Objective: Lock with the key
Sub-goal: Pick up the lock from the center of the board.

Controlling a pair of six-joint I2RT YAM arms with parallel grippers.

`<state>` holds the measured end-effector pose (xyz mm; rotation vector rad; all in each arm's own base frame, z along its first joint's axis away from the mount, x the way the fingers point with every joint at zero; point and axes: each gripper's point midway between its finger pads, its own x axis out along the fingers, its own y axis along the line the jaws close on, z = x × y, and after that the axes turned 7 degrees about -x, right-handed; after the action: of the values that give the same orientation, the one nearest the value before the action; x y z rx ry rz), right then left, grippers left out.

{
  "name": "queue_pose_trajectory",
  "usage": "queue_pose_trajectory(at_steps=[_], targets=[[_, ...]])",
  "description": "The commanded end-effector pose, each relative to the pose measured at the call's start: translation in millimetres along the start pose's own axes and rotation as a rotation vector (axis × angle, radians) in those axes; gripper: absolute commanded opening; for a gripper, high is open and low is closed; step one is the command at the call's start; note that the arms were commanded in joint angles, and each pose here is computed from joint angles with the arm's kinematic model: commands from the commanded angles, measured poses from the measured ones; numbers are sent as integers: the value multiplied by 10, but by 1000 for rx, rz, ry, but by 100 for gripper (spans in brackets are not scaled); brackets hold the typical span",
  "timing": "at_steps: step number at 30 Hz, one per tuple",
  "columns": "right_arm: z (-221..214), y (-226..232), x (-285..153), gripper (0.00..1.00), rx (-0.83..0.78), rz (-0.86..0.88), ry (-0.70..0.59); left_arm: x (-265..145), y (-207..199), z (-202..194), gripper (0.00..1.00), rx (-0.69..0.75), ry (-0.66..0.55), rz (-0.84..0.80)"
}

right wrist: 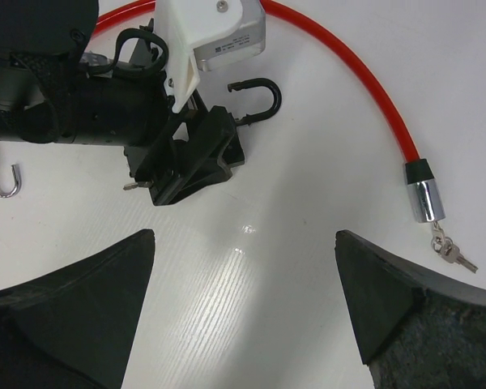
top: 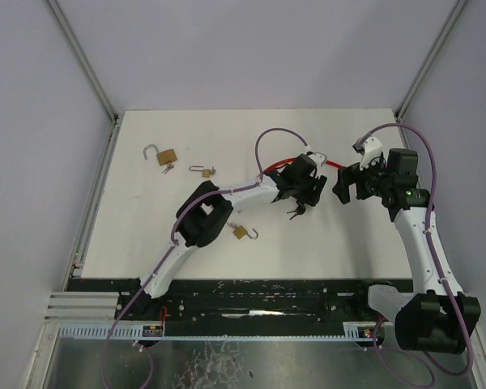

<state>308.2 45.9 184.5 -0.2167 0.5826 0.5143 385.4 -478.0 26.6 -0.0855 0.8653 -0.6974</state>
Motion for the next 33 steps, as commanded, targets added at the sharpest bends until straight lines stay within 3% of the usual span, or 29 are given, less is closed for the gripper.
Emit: queue_pose_trajectory(at_steps=[1, 8, 12, 18, 22, 27, 33], targets=[[162, 8, -42, 99, 1, 17, -39, 68, -20, -41, 68, 32, 13, 17], [175, 31, -61, 99, 5, 24, -48, 70, -4, -49, 67, 43, 3, 47], [170, 35, -58, 99, 7, 26, -47, 74, -4, -49, 61, 45, 2, 57], [161, 37, -60, 99, 14, 32, -46, 18, -41, -6, 28, 58, -18, 36], [171, -6, -95, 100, 21, 15, -53, -255, -167, 181, 13, 118, -116, -1], [219, -36, -156, 98, 34, 1, -76, -723, -329, 417, 1, 211, -284, -67], [267, 128, -198, 94, 19, 82, -113, -1048, -573, 390, 0, 344, -328, -178]])
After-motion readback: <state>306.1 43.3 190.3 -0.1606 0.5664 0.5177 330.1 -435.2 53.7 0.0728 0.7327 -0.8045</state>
